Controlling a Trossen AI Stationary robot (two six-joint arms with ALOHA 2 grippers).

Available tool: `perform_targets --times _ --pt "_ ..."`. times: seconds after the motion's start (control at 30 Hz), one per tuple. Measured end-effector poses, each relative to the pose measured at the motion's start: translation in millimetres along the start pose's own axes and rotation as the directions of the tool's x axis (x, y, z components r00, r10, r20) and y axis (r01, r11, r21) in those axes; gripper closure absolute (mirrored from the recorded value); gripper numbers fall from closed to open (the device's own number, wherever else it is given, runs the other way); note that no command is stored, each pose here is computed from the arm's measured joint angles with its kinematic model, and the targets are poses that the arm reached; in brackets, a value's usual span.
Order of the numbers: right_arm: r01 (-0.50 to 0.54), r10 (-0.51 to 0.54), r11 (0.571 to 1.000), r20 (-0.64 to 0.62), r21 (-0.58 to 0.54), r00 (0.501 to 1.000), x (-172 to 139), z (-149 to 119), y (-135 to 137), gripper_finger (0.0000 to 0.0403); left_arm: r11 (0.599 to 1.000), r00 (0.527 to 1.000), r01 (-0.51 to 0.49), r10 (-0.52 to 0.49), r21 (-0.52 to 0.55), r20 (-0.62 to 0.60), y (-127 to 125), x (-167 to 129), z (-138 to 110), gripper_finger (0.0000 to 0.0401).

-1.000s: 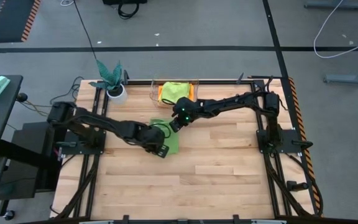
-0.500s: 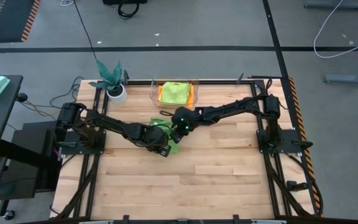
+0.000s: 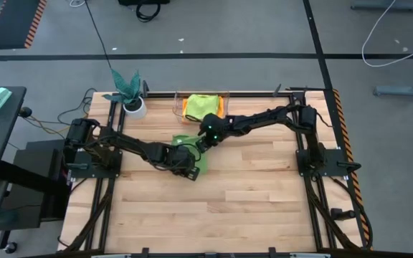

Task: Fold microfiber towels
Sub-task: Fold the green towel

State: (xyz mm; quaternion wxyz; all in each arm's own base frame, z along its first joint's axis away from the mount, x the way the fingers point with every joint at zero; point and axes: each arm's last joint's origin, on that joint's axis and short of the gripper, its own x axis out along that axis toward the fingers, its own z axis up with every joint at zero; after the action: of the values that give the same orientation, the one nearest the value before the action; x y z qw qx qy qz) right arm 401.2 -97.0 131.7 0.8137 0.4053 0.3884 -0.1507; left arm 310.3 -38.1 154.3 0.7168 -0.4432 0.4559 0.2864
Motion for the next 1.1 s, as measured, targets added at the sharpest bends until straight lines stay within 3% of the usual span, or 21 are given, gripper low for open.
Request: perform_targets --times 0.2,0.53,0.63,0.93,1.1 --pt "-0.033 0.032 0.999 0.076 0.018 0.997 -7 17 -9 0.0403 1.000 1.000 -0.012 0.012 -0.012 0.000 -1 2 -7 0.0373" --pt "-0.106 0.121 0.990 0.183 -0.089 0.976 -25 56 24 0.0403 0.998 0.999 -0.048 0.047 -0.044 -0.018 -1 17 -16 0.0382" --pt "-0.084 0.101 0.991 0.166 -0.107 0.981 -29 61 26 0.0403 0.998 0.999 -0.043 0.043 -0.050 -0.008 -2 18 -19 0.0382" --pt "0.031 -0.037 0.990 -0.039 -0.139 0.999 -25 36 25 0.0386 0.996 0.998 -0.013 0.018 -0.091 0.062 -5 -6 -17 0.0375" --pt "0.074 -0.090 0.976 -0.067 -0.207 0.994 -20 17 39 0.0396 0.988 0.988 -0.112 0.122 -0.104 0.096 8 -26 -12 0.0382"
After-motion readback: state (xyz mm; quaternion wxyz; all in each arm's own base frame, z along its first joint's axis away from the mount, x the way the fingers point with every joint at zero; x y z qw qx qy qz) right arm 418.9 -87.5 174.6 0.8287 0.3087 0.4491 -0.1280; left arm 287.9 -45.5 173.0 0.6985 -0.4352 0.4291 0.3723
